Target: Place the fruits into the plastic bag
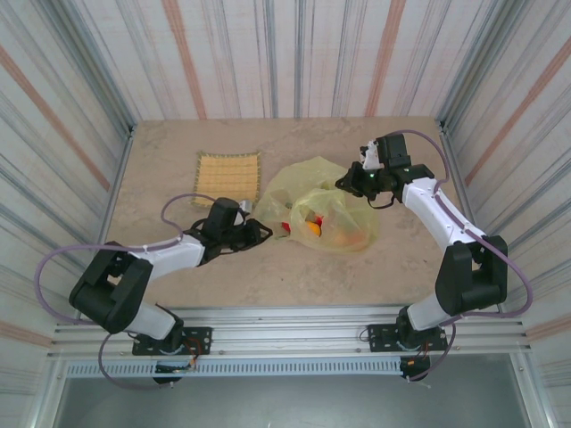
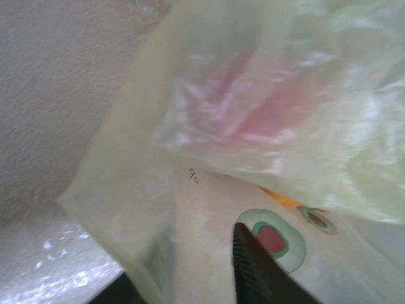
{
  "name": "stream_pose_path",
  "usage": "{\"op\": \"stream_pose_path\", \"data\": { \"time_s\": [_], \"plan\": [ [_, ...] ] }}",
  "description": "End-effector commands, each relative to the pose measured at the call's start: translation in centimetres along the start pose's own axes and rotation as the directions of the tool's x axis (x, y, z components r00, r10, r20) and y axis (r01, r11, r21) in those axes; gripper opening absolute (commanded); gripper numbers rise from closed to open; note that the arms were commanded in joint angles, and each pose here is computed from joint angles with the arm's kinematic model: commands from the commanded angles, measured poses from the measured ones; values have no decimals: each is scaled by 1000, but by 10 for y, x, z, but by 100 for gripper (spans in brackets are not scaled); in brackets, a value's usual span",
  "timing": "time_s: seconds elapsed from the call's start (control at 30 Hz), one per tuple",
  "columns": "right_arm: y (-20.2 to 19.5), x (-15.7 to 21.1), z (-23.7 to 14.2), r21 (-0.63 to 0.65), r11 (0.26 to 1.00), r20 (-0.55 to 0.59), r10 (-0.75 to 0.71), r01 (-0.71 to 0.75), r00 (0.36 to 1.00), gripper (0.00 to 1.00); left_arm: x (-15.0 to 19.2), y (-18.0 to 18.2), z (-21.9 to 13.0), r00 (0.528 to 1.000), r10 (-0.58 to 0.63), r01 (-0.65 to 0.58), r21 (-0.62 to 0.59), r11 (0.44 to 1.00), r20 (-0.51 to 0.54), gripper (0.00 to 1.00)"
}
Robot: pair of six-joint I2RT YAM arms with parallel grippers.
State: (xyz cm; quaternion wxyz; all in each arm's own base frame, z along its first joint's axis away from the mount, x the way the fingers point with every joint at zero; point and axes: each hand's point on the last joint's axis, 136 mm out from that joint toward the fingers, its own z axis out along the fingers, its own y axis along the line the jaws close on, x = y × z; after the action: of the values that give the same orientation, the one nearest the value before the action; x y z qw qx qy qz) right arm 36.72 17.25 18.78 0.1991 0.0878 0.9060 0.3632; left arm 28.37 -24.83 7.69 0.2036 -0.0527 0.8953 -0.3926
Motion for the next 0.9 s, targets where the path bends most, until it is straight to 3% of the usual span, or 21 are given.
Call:
{"op": "stream_pose_path", "data": {
  "time_s": [0.0, 0.1, 0.2, 0.6, 0.87],
  "plan": [
    [-1, -1, -1, 16, 1000, 4, -10, 10, 1000, 0, -12, -24, -2, 999, 31, -34, 79, 996, 33, 17],
    [-2, -2, -5, 19, 1000, 12, -10, 9, 1000, 0, -18, -39, -9, 997, 52, -57, 116, 992, 50, 5],
    [4, -6, -13, 5, 1000, 38, -16, 16, 999, 0, -27, -63, -20, 994, 85, -96, 160, 982, 74, 0],
    [18, -36, -93, 32, 997, 258, -73, 67, 963, 0, -64, -182, -82, 933, 311, -352, 274, 895, 183, 0],
    [30, -36, -127, 39, 994, 364, -110, 103, 925, 0, -72, -211, -99, 910, 374, -411, 283, 866, 177, 0]
  ]
}}
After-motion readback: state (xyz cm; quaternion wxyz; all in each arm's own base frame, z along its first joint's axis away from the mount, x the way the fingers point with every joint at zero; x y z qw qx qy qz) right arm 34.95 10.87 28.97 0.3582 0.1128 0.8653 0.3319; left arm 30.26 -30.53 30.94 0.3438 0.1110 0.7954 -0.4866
